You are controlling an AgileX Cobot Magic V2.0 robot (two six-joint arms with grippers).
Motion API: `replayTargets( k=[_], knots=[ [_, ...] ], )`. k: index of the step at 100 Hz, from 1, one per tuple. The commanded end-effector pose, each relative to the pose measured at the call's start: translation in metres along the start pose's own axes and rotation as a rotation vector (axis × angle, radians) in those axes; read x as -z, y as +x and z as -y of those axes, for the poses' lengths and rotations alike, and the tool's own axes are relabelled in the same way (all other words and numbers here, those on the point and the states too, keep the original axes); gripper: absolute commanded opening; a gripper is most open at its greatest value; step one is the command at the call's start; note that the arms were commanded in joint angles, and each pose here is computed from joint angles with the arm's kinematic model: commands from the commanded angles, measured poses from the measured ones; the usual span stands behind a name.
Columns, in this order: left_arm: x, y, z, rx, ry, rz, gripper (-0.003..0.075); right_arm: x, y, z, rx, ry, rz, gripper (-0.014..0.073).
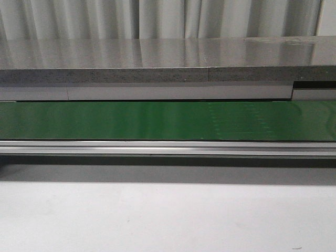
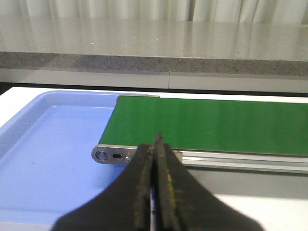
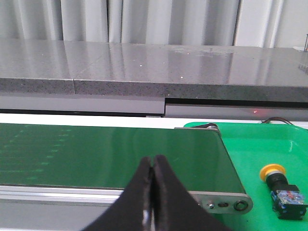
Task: Move button from right to left
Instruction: 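Move the right gripper over the yellow push button in the green tray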
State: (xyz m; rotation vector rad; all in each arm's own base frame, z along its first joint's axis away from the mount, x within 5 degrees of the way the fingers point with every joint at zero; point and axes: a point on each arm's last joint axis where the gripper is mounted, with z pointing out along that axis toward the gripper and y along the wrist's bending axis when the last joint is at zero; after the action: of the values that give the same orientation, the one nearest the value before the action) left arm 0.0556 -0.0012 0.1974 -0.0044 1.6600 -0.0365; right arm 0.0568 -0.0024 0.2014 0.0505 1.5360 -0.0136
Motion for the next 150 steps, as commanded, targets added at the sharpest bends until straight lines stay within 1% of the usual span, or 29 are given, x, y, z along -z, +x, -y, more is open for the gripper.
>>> replayTargets(
  k=[1,103,115,130,150],
  knots=[
    [-0.001,0.007,0.000,0.006,0.000,0.060,-0.0020,0.003,-0.012,-0.001,0.007,-0.008,0.105,-0.0069],
    [-0.001,0.007,0.000,0.006,0.000,0.060,-0.0020,0.003,-0.015,-0.001,0.007,-0.007,0.105,-0.0069],
    [-0.001,0.007,0.000,0.006,0.000,0.060,-0.0020,0.005,-0.026,-0.001,0.007,-0.003,0.083,-0.0069],
    [-0.001,0.007,0.000,0.006,0.000,0.060,-0.0020,0.007,-0.053,-0.001,0.006,0.004,0.044,-0.0069],
    [-0.001,0.007,0.000,0.006,0.000,0.060,-0.0020,-0.002,-0.090,-0.001,0.006,0.014,-0.057,-0.0069]
  ],
)
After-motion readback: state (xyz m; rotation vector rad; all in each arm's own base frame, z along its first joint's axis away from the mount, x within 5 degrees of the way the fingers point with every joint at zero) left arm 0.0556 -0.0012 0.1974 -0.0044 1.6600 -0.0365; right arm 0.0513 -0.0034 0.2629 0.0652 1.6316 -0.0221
